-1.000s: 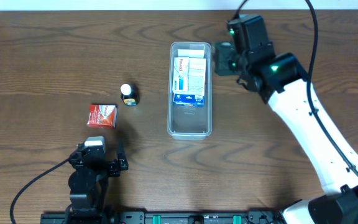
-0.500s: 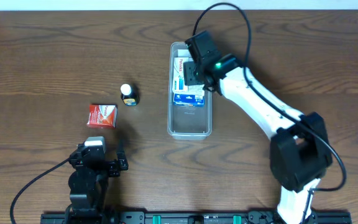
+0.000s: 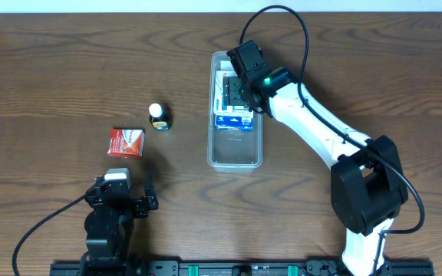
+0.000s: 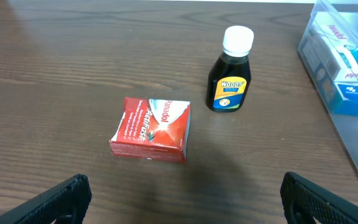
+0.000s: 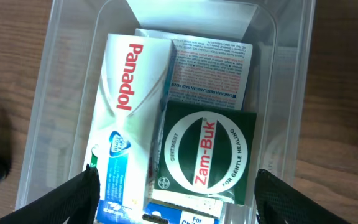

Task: Pack container
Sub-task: 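Carry the green tin into the container and release it, then withdraw the right gripper to the right side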

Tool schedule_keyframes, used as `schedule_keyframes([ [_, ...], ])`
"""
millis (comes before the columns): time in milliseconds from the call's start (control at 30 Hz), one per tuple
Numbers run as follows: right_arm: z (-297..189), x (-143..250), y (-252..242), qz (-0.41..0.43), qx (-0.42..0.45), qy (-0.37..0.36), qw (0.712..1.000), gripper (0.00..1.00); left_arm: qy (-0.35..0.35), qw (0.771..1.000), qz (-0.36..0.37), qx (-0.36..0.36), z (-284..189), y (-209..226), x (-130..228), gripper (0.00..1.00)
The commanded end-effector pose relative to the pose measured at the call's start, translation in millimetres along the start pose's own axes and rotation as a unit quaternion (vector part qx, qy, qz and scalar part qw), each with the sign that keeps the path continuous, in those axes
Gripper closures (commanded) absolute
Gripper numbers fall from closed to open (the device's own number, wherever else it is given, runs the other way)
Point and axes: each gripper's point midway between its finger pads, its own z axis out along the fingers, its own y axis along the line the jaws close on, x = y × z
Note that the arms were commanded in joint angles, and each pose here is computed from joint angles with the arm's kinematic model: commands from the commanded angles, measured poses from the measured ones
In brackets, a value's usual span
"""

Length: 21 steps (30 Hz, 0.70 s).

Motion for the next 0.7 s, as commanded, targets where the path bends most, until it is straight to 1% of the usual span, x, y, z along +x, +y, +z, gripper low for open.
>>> schedule_keyframes([
  [0, -4.1, -5.8, 1.7, 0.005, 0.005, -0.012, 1.0, 0.26, 0.015, 1.0, -0.001, -0.003, 2.1, 1.5, 9.6, 0.02],
  [100, -6.5, -8.3, 4.3, 0.004, 0.002, -0.016, 1.0, 0.33, 0.015, 1.0, -0.001, -0.003, 2.1, 1.5, 9.6, 0.02],
  [200, -8.2, -6.0, 9.1, 0.0, -0.012, -0.009, 1.0, 0.43, 0.015, 1.0, -0.001, -0.003, 2.1, 1.5, 9.6, 0.02],
  [233, -9.8, -5.5, 11.8, -0.005, -0.019, -0.006, 1.0, 0.44, 0.015, 1.0, -0.001, -0.003, 2.1, 1.5, 9.6, 0.02],
  [300, -17.9, -7.3, 17.5, -0.02, -0.036, -0.006, 0.999, 0.41, 0.015, 1.0, -0.001, -0.003, 2.1, 1.5, 9.6, 0.02],
  [433, -66.2, -26.7, 14.1, -0.019, -0.052, -0.037, 0.998, 0.36, 0.015, 1.0, -0.001, -0.003, 2.1, 1.5, 9.6, 0.02],
  [533, -126.8, -42.2, -10.6, -0.001, -0.05, -0.072, 0.996, 0.31, 0.015, 1.0, -0.001, -0.003, 2.1, 1.5, 9.6, 0.02],
  [667, -194.5, -44.6, -53.2, 0.033, -0.036, -0.1, 0.994, 0.23, 0.015, 1.0, -0.001, -0.003, 2.1, 1.5, 9.6, 0.02],
])
